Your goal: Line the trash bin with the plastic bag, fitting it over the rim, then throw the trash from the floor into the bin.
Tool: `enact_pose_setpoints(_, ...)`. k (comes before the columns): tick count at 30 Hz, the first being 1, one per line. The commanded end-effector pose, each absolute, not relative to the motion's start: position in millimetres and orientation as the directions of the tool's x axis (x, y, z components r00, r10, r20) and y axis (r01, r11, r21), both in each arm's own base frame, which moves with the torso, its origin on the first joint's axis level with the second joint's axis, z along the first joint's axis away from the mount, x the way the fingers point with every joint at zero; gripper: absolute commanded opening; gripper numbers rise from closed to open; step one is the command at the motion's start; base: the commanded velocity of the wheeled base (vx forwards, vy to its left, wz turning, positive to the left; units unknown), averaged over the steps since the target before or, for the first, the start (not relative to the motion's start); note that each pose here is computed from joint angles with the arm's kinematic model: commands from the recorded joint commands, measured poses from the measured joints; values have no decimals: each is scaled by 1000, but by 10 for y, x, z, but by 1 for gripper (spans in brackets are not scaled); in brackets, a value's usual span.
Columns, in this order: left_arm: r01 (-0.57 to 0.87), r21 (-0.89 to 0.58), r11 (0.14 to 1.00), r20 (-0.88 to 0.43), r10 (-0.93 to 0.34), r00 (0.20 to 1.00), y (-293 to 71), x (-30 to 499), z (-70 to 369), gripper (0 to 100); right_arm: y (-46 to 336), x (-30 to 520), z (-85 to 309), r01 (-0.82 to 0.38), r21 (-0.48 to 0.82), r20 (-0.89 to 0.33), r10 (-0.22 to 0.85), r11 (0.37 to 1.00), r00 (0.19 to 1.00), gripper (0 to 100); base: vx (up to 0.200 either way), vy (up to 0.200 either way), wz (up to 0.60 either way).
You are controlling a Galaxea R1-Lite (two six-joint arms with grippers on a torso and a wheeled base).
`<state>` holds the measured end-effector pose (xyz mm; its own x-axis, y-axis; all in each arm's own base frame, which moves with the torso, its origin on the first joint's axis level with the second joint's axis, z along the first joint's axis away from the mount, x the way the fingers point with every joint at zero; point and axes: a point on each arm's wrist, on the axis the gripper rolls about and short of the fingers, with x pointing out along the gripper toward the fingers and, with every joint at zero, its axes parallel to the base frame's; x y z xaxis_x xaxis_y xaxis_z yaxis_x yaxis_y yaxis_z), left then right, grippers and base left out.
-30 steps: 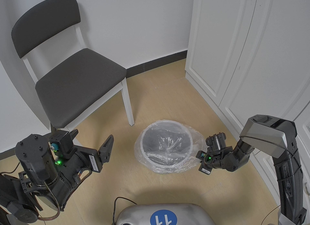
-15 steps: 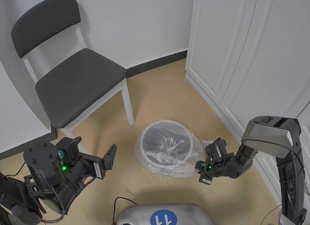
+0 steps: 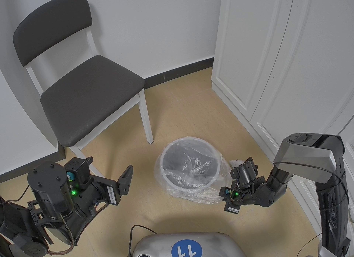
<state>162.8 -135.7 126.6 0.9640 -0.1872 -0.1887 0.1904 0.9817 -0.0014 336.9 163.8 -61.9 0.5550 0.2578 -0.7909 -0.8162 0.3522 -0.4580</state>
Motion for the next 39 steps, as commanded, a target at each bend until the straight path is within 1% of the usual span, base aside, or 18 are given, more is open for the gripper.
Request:
enact_pose_setpoints(1, 190, 3, 982, -197, -185, 963, -1362, 1634, 1244, 100, 1536, 3504, -684, -771, -506, -786, 162, 386, 597, 0, 0, 0, 0)
enact_pose_setpoints(2, 190, 3, 982, -197, -185, 963, -1362, 1634, 1244, 100, 1496, 3539, -687, -761, -516, -786, 136, 393, 603, 0, 0, 0, 0)
enact_pose_setpoints(5, 191, 3, 982, -200, -186, 962, -1368, 1640, 1237, 100, 1421, 3646, -671, -748, -522, -787, 107, 410, 608, 0, 0, 0, 0)
enact_pose_setpoints(11, 191, 10, 982, -210, -185, 960, -1379, 1651, 1211, 100, 1343, 3916, -646, -738, -513, -798, 72, 438, 598, 0, 0, 0, 0)
enact_pose_setpoints(16, 186, 14, 982, -219, -179, 959, -1383, 1670, 1187, 100, 1343, 4096, -627, -725, -521, -790, 67, 451, 609, 0, 0, 0, 0)
enact_pose_setpoints(18, 185, 18, 983, -225, -176, 958, -1389, 1682, 1171, 100, 1330, 4251, -601, -707, -531, -777, 64, 467, 626, 0, 0, 0, 0)
enact_pose_setpoints(21, 185, 22, 983, -232, -175, 957, -1396, 1689, 1154, 100, 1327, 4308, -574, -707, -527, -781, 60, 472, 622, 0, 0, 0, 0)
enact_pose_setpoints(25, 183, 32, 983, -249, -170, 953, -1412, 1712, 1103, 100, 1373, 4503, -557, -686, -544, -758, 68, 484, 649, 0, 0, 0, 0)
enact_pose_setpoints(30, 183, 24, 983, -237, -172, 956, -1435, 1737, 1074, 100, 1387, 4545, -566, -694, -531, -770, 63, 486, 634, 0, 0, 0, 0)
enact_pose_setpoints(39, 182, 11, 983, -211, -176, 962, -1449, 1752, 1044, 100, 1383, 4622, -544, -665, -533, -743, 85, 524, 663, 0, 0, 0, 0)
